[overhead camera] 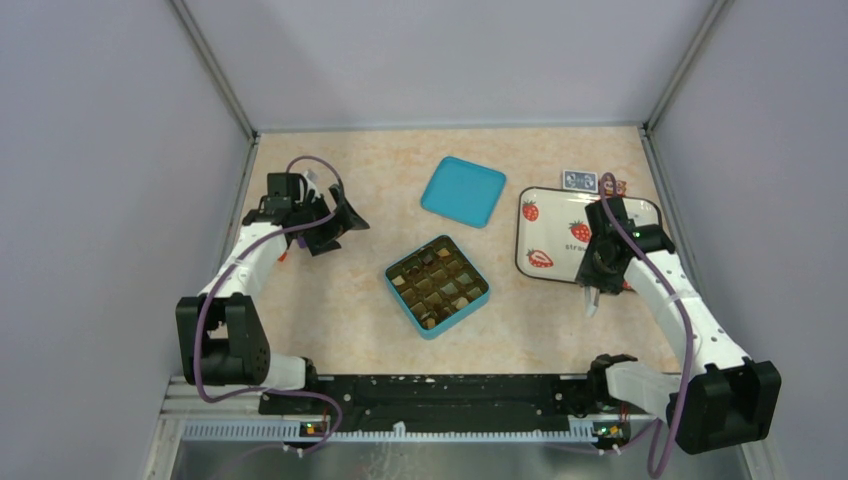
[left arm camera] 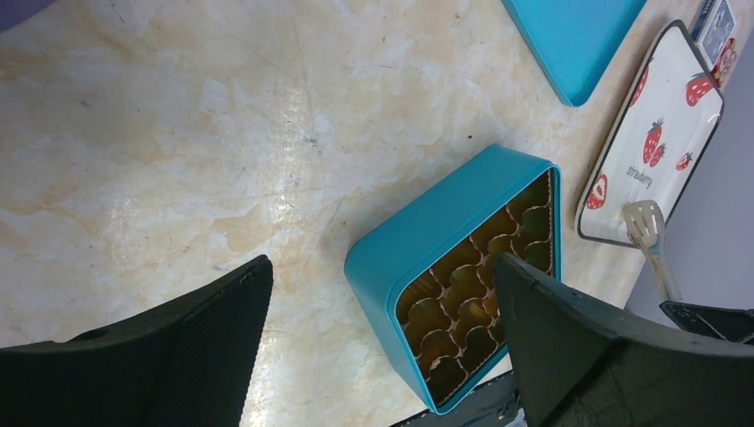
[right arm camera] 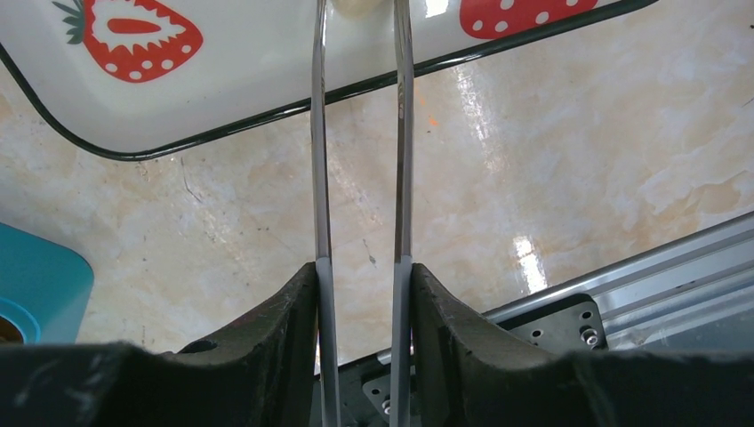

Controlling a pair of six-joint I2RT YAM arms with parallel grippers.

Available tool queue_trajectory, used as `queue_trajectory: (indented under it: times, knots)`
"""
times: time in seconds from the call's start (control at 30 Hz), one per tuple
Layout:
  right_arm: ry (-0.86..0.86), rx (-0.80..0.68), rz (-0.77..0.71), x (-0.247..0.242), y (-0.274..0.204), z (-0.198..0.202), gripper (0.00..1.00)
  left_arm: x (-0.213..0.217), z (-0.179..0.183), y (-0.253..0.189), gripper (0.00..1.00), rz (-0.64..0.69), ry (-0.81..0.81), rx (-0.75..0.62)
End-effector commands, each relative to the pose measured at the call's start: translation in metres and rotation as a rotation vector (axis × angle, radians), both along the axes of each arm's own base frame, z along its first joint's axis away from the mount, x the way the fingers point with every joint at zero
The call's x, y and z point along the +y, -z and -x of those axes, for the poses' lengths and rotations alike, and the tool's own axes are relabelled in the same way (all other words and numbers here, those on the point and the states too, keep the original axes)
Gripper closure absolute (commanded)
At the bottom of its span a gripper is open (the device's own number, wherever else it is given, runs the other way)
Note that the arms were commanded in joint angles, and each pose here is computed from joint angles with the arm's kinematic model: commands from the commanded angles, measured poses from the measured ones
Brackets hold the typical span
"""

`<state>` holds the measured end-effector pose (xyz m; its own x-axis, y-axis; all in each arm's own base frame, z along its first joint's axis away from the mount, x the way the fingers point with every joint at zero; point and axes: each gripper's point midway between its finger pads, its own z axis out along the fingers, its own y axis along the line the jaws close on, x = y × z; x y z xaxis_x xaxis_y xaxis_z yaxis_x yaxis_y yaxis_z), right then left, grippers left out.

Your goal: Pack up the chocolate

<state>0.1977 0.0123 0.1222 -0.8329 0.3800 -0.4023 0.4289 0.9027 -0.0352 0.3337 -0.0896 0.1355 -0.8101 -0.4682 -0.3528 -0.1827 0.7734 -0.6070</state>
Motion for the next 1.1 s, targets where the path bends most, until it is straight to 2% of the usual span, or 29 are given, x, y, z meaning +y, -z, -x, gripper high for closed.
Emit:
queue_trajectory:
  times: [0.0, 0.47, 0.7, 1.07]
  knots:
    - [0.001, -0.027, -0.005, -0.001, -0.003, -0.005, 0.7, 0.0, -0.004, -0.008, 0.03, 0.002, 0.007, -0.058]
    - [-0.046, -0.092, -0.047, 0.007, -0.021, -0.009, 0.79, -0.003, -0.007, -0.023, 0.03, 0.02, 0.015, -0.096]
    - [-0.185, -0.183, -0.153, 0.031, -0.045, -0.022, 0.79, -0.004, -0.006, -0.023, 0.02, 0.024, 0.026, -0.097]
    - [-0.273, -0.269, -0.169, 0.036, -0.086, -0.017, 0.79, -0.005, -0.001, -0.026, 0.02, 0.03, 0.03, -0.102]
